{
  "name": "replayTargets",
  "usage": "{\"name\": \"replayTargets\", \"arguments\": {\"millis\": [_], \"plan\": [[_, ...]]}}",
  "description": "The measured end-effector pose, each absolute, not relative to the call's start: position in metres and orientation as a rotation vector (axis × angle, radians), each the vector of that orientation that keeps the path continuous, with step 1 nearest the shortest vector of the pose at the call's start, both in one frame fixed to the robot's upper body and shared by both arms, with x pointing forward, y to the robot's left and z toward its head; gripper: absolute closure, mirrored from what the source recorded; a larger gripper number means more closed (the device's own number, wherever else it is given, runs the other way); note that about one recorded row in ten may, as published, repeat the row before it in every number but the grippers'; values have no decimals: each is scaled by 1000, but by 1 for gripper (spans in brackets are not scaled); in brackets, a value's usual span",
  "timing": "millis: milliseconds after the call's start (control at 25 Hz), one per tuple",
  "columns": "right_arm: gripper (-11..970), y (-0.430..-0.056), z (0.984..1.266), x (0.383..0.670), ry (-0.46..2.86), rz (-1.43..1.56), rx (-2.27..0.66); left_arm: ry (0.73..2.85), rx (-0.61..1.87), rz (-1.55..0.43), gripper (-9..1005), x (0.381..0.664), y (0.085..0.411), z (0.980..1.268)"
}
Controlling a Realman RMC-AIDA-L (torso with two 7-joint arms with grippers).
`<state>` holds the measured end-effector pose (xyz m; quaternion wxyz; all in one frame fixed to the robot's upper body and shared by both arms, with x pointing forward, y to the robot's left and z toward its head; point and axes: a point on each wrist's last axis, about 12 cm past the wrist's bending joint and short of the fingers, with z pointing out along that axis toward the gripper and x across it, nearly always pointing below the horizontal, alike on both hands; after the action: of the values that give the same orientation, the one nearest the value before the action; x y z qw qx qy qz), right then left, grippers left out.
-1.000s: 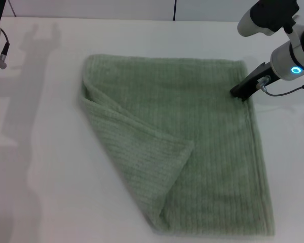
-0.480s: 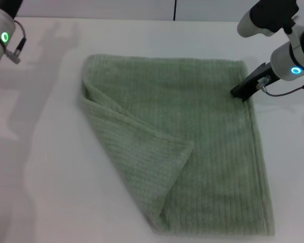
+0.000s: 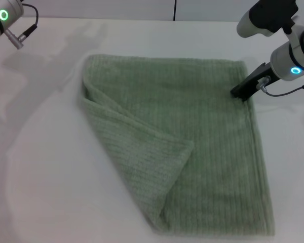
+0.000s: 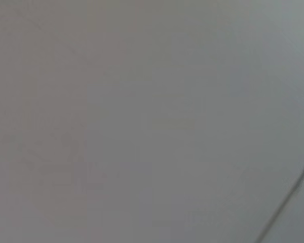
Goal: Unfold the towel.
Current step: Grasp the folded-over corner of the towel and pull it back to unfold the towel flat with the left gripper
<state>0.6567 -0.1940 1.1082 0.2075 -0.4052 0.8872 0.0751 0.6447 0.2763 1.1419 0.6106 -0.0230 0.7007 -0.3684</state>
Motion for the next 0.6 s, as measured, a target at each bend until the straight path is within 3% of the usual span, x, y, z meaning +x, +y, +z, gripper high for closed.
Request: {"name": "replayTargets", "arguments": {"millis": [600], "plan": [[957,-192,1108,656,2470,218,-1131,1632,114,-1061,398,633,278,1177]]}}
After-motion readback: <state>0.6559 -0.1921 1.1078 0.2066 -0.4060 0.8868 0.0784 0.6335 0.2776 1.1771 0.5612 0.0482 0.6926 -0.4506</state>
